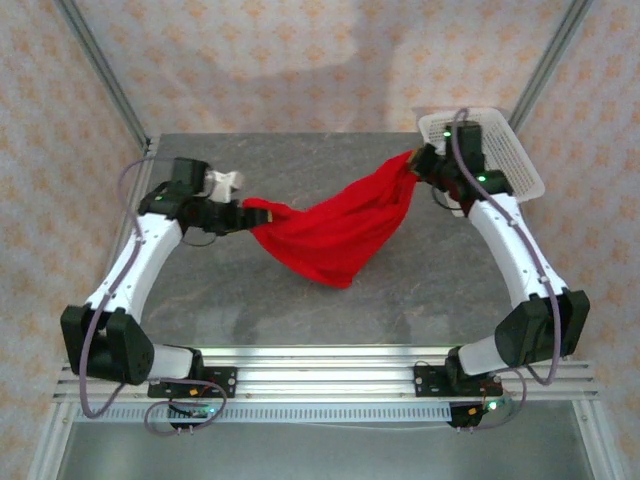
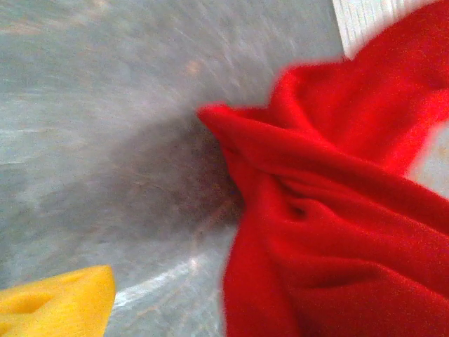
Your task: Fold the inside-out t-shirt
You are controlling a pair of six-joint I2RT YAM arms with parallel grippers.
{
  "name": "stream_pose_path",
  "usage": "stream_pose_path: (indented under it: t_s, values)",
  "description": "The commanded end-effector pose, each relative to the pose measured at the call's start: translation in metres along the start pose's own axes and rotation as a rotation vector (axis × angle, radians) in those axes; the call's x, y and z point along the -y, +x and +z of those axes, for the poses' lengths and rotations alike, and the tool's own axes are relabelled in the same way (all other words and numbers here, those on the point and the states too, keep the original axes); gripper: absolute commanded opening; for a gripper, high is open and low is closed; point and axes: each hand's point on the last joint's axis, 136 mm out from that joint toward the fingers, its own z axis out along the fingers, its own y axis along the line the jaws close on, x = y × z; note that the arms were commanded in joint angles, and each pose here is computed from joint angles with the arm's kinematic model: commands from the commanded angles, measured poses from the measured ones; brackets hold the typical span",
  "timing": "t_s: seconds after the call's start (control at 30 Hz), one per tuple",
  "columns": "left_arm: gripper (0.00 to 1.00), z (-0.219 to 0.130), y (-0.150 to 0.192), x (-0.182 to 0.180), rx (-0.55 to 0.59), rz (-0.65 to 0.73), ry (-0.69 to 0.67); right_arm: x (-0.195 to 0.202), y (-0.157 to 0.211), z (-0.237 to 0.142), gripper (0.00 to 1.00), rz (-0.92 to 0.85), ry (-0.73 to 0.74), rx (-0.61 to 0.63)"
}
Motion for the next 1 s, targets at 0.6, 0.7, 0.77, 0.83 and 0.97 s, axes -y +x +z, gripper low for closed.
stream_pose_path:
  t_s: [0.6,0.7,0.77,0.83,0.97]
  values:
    - [1.0,-0.055,-0.009,0.065,0.108,0.279,0.253,0.218,0.002,-0.01,0.0,0.419,0.714,-0.067]
    - [1.0,-0.048,-0.006,0.048,0.105,0.254,0.194,0.2,-0.005,-0.002,0.0,0.37,0.61,-0.074]
    - [0.99,-0.03,0.01,0.017,0.01,0.259,0.026,0.175,-0.011,0.006,0.0,0.297,0.514,-0.085]
    - [0.98,-0.013,0.045,-0.013,-0.228,0.379,-0.202,0.159,-0.016,0.003,0.0,0.195,0.517,-0.099]
    - [0.99,-0.006,0.079,-0.034,-0.519,0.569,-0.4,0.181,-0.03,-0.01,0.0,0.191,0.657,-0.052]
